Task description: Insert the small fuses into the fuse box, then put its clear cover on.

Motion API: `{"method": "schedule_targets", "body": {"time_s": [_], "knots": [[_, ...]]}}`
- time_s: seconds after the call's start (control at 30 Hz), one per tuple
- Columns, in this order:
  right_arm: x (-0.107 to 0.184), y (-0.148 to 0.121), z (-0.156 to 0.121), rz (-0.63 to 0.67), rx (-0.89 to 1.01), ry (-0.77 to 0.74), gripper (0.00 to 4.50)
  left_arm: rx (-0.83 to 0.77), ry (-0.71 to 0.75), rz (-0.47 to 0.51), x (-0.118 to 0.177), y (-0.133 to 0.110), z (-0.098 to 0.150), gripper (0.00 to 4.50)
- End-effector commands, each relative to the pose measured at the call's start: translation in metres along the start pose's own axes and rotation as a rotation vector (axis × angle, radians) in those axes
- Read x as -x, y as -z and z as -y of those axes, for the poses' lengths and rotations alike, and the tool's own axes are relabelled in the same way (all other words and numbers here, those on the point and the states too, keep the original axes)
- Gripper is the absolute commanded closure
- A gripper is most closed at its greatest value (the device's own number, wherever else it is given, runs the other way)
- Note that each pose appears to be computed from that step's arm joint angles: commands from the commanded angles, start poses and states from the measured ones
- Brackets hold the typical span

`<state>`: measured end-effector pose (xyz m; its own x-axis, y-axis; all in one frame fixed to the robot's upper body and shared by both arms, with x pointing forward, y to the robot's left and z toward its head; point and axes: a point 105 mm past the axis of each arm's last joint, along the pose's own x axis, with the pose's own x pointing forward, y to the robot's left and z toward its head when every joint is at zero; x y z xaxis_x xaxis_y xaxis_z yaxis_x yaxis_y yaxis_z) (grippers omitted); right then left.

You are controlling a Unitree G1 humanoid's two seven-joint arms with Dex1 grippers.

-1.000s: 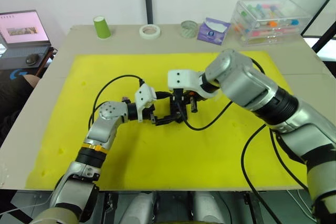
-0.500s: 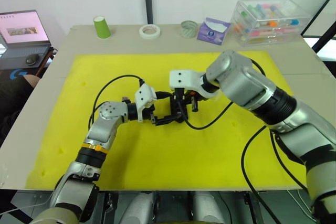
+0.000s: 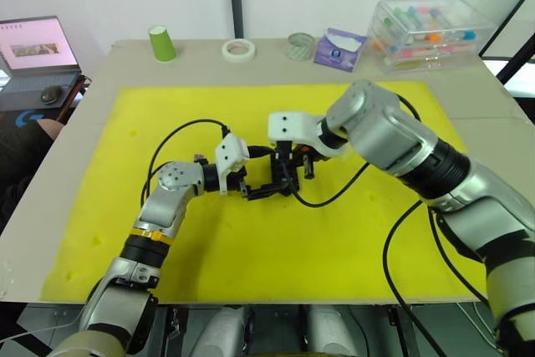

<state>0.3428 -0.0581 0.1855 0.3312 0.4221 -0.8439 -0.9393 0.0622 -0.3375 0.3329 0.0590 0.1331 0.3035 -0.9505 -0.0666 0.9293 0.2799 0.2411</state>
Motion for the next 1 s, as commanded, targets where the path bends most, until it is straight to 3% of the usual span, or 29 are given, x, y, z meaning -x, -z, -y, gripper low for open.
{"method": "schedule_targets", "body": {"time_s": [0.03, 1.0], "knots": [[0.003, -0.006, 0.001, 0.011, 0.055, 0.018, 4.5, -0.032, -0.008, 0.027, -0.001, -0.01, -0.004, 0.03], [-0.009, 0.001, -0.003, 0.005, 0.048, -0.019, 4.5, -0.029, -0.008, 0.02, -0.002, -0.009, -0.004, 0.03]]}}
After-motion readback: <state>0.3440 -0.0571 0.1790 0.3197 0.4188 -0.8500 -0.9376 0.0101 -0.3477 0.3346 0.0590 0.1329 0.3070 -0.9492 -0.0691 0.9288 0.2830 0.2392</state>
